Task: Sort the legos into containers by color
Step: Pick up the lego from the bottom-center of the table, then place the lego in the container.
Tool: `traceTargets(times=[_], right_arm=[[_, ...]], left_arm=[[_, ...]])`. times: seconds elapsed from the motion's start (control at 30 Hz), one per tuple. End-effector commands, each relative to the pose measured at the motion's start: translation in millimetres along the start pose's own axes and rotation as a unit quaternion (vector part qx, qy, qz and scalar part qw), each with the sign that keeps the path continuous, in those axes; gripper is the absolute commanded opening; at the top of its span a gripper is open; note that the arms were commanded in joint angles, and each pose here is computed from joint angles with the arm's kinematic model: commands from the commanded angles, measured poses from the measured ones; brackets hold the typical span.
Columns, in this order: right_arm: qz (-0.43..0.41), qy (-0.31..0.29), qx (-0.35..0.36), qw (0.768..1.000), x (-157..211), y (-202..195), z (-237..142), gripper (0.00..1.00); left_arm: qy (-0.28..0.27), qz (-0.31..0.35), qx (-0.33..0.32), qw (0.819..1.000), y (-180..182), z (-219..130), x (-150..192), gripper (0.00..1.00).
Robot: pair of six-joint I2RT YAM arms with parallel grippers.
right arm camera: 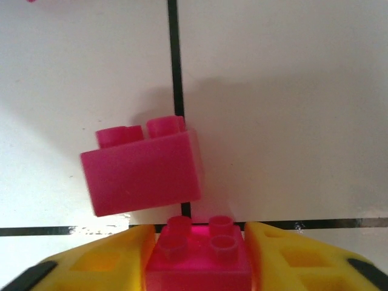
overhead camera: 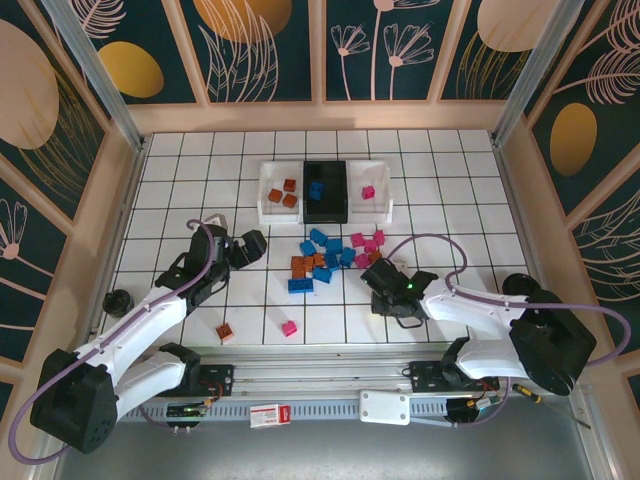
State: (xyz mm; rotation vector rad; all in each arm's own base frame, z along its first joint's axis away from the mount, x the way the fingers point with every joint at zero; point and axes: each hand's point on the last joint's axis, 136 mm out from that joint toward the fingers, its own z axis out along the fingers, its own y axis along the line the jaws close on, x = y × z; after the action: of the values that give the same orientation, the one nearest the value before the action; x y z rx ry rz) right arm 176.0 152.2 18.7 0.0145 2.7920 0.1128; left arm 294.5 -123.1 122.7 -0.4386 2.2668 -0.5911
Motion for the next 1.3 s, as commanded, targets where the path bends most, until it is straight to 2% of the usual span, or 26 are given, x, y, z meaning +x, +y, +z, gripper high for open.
traceTargets(times=[0.0, 0.13, 0.23, 0.37, 0.5, 0.63, 0.77, 0.93, 1.0, 1.2, 1.27], right_arm=[[-0.003, 0.004, 0.0, 1.0, 3, -3, 2, 0.37], [-0.007, -0.012, -0.035, 0.999, -6, 9, -16, 0.28], [-0.014, -0.048, -0.07, 0.996, -30, 25, -45, 0.24], [-0.017, -0.131, -0.102, 0.986, -93, 49, -87, 0.24], [-0.013, -0.198, -0.121, 0.973, -161, 71, -99, 0.24], [0.003, -0.235, -0.118, 0.965, -220, 83, -90, 0.24], [0.027, -0.239, -0.085, 0.967, -265, 77, -57, 0.24], [0.046, -0.257, -0.055, 0.964, -296, 73, -34, 0.24], [0.079, -0.259, -0.05, 0.961, -310, 55, -27, 0.25], [0.102, -0.231, -0.09, 0.963, -319, 57, -2, 0.37], [0.099, -0.226, -0.093, 0.964, -321, 60, 1, 0.47]], left_arm=[[-0.001, -0.004, 0.005, 1.0, -2, 2, 0, 0.99], [-0.002, -0.005, 0.007, 1.0, -4, 2, -2, 0.99], [-0.003, -0.002, 0.011, 1.0, -6, 1, -3, 0.99], [-0.003, -0.003, 0.021, 1.0, -11, -2, -5, 0.99], [0.002, -0.003, 0.028, 1.0, -15, -4, -5, 0.99], [0.007, 0.002, 0.037, 0.999, -18, -6, -4, 0.99], [0.003, 0.003, 0.048, 0.999, -22, -8, -5, 0.99], [0.005, 0.011, 0.055, 0.998, -23, -10, -3, 0.99], [0.008, 0.012, 0.057, 0.998, -24, -10, -2, 0.99], [0.013, 0.016, 0.061, 0.998, -22, -9, 3, 0.99], [0.013, 0.017, 0.061, 0.998, -22, -9, 4, 0.99]])
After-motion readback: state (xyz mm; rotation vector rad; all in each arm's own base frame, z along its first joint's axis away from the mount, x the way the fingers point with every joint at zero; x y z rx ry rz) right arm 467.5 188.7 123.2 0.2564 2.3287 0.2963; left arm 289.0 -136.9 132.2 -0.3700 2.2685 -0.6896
